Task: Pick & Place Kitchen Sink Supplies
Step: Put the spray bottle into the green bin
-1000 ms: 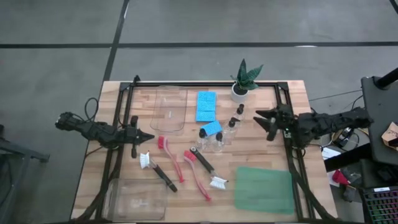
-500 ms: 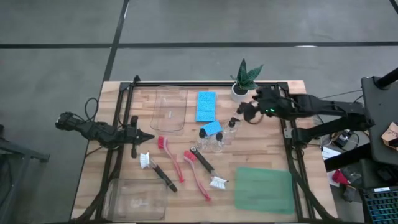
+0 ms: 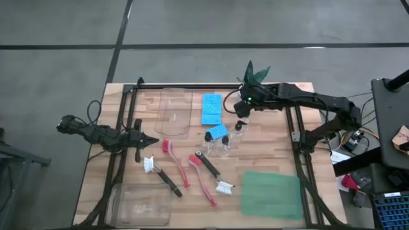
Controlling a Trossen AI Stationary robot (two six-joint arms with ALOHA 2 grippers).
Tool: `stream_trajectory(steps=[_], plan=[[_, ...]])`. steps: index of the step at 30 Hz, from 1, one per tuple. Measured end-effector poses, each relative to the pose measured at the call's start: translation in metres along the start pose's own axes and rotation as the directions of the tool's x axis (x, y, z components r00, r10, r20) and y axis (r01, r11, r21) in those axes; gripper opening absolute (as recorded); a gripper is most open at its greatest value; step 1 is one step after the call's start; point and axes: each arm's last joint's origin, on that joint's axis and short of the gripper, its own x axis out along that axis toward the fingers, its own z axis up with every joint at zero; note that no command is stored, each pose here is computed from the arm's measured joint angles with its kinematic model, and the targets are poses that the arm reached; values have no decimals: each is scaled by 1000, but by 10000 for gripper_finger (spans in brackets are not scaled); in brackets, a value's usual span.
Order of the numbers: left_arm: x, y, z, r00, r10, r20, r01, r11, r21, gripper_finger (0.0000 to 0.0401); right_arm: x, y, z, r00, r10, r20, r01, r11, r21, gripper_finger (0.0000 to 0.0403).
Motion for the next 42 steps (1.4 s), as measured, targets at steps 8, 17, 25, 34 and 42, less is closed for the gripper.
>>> stream_trajectory(steps=[8,17,25,34,42], plan=[[0,0,0,1000,0,0,0,1000,0,0,9,1,-1,997,-14,-72,14,1000,-3,284],[0,0,0,1000,0,0,0,1000,0,0,7,-1,-6,990,-1,-138,6,999,32,262],[0,0,0,1000,0,0,0,1000,0,0,8,-1,-6,991,-12,-133,16,999,32,226],[0,0,0,1000,0,0,0,1000,0,0,8,-1,-6,991,-12,-131,16,999,29,172],[0,0,0,1000,0,0,0,1000,0,0,8,-1,-6,991,-11,-132,14,1000,24,107]])
